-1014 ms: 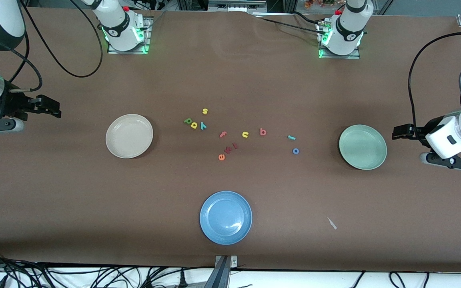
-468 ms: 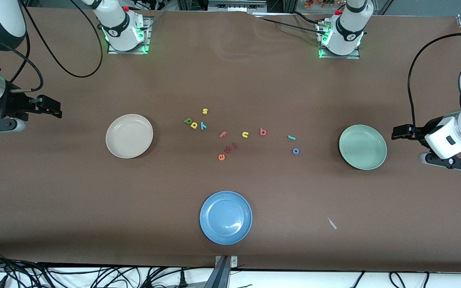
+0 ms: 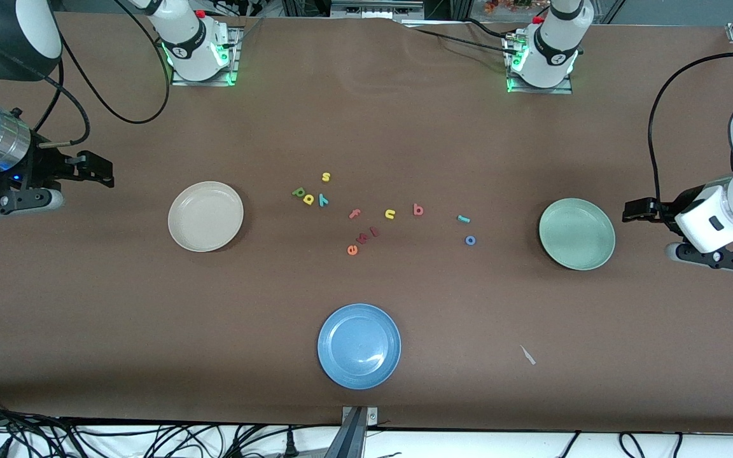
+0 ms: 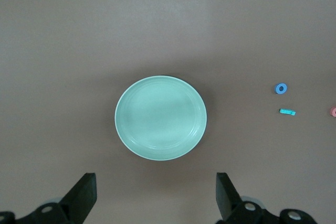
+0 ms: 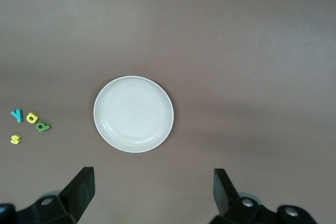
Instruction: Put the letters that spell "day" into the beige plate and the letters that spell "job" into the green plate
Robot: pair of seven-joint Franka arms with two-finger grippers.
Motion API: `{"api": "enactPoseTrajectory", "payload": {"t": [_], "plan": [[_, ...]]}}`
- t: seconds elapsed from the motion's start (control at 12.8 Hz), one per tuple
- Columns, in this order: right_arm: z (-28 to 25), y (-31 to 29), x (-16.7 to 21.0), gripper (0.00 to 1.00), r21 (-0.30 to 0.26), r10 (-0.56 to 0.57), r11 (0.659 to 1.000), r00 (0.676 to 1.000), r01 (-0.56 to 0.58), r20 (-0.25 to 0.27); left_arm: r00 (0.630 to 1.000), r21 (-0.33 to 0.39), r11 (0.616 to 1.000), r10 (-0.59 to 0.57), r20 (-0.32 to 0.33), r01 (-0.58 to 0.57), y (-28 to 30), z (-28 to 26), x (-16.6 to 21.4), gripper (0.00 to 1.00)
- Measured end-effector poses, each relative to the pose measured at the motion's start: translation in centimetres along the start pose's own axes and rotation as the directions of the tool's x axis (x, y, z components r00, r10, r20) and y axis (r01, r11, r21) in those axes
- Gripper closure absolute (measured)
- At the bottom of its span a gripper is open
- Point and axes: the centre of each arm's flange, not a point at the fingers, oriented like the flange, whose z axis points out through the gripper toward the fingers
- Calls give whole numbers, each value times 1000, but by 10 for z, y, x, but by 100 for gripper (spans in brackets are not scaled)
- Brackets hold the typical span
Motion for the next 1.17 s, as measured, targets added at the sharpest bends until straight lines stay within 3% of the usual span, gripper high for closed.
{"api": "enactPoseTrajectory", "payload": {"t": [1.17], "plan": [[9, -1, 3, 0, 28, 6, 1000, 1000, -6, 15, 1000, -2, 1000, 0, 9, 0, 0, 5, 0, 0]]}}
